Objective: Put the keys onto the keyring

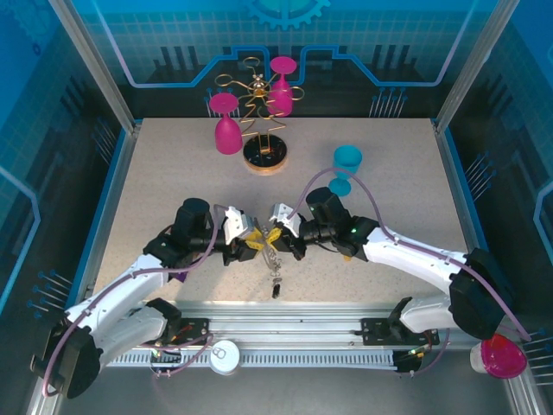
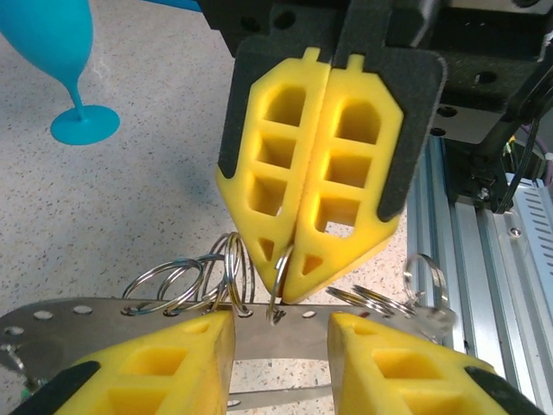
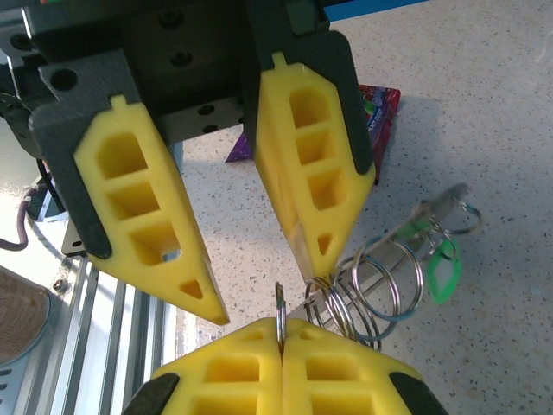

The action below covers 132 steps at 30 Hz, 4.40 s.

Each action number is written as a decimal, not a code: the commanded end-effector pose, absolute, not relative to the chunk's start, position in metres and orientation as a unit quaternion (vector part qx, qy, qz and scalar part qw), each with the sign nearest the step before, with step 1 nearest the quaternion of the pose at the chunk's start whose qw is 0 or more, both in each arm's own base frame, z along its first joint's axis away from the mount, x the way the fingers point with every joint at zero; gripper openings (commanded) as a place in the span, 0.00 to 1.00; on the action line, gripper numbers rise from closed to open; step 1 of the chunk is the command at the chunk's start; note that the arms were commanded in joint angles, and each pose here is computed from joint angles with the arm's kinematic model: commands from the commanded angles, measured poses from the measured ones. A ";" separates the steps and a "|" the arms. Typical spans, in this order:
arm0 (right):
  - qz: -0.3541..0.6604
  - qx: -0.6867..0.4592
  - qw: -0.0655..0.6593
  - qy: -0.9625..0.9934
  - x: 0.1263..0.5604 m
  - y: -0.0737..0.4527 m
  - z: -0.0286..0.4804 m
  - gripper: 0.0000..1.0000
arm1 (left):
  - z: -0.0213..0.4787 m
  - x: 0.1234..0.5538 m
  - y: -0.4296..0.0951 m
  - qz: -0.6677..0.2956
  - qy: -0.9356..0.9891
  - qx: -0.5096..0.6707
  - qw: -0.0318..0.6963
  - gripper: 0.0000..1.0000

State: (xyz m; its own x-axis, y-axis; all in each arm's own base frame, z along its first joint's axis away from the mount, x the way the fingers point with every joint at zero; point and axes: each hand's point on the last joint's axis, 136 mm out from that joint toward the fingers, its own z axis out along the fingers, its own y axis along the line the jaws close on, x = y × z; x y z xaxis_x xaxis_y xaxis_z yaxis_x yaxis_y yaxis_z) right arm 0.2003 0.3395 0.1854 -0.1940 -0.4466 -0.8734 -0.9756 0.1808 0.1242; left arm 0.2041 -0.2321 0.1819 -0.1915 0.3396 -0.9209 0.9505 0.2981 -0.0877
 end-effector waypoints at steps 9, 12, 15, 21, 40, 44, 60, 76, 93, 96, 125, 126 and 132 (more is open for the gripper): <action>0.384 -0.537 0.361 0.659 0.193 0.354 0.195 0.00 | 0.191 0.206 -0.237 -0.350 0.665 0.490 0.442 0.27; 0.384 -0.537 0.358 0.660 0.193 0.354 0.193 0.00 | 0.191 0.204 -0.237 -0.351 0.663 0.494 0.440 0.16; 0.384 -0.536 0.357 0.661 0.193 0.354 0.193 0.00 | 0.190 0.202 -0.237 -0.349 0.662 0.501 0.435 0.00; 0.334 -0.517 0.341 0.711 0.205 0.333 0.176 0.28 | 0.189 0.205 -0.232 -0.308 0.662 0.514 0.450 0.00; 0.307 -0.597 0.416 0.613 0.182 0.325 0.178 0.32 | 0.176 0.199 -0.241 -0.245 0.671 0.562 0.417 0.00; 0.318 -0.605 0.408 0.605 0.177 0.334 0.174 0.30 | 0.176 0.197 -0.243 -0.248 0.667 0.566 0.416 0.00; 0.291 -0.619 0.398 0.611 0.181 0.338 0.159 0.17 | 0.178 0.191 -0.248 -0.255 0.655 0.576 0.417 0.00; 0.328 -0.592 0.435 0.594 0.180 0.329 0.185 0.00 | 0.184 0.196 -0.237 -0.243 0.682 0.525 0.447 0.31; 0.385 -0.556 0.485 0.554 0.172 0.326 0.221 0.00 | 0.193 0.171 -0.253 -0.361 0.659 0.492 0.440 0.33; 0.393 -0.551 0.485 0.553 0.172 0.328 0.223 0.00 | 0.193 0.172 -0.254 -0.361 0.659 0.491 0.440 0.33; 0.246 -0.583 0.437 0.639 0.189 0.289 0.182 0.28 | 0.194 0.183 -0.240 -0.265 0.653 0.534 0.467 0.00; 0.245 -0.587 0.435 0.637 0.188 0.290 0.183 0.27 | 0.194 0.183 -0.240 -0.262 0.651 0.539 0.465 0.00; 0.258 -0.620 0.433 0.601 0.172 0.307 0.188 0.20 | 0.195 0.181 -0.241 -0.250 0.635 0.561 0.469 0.00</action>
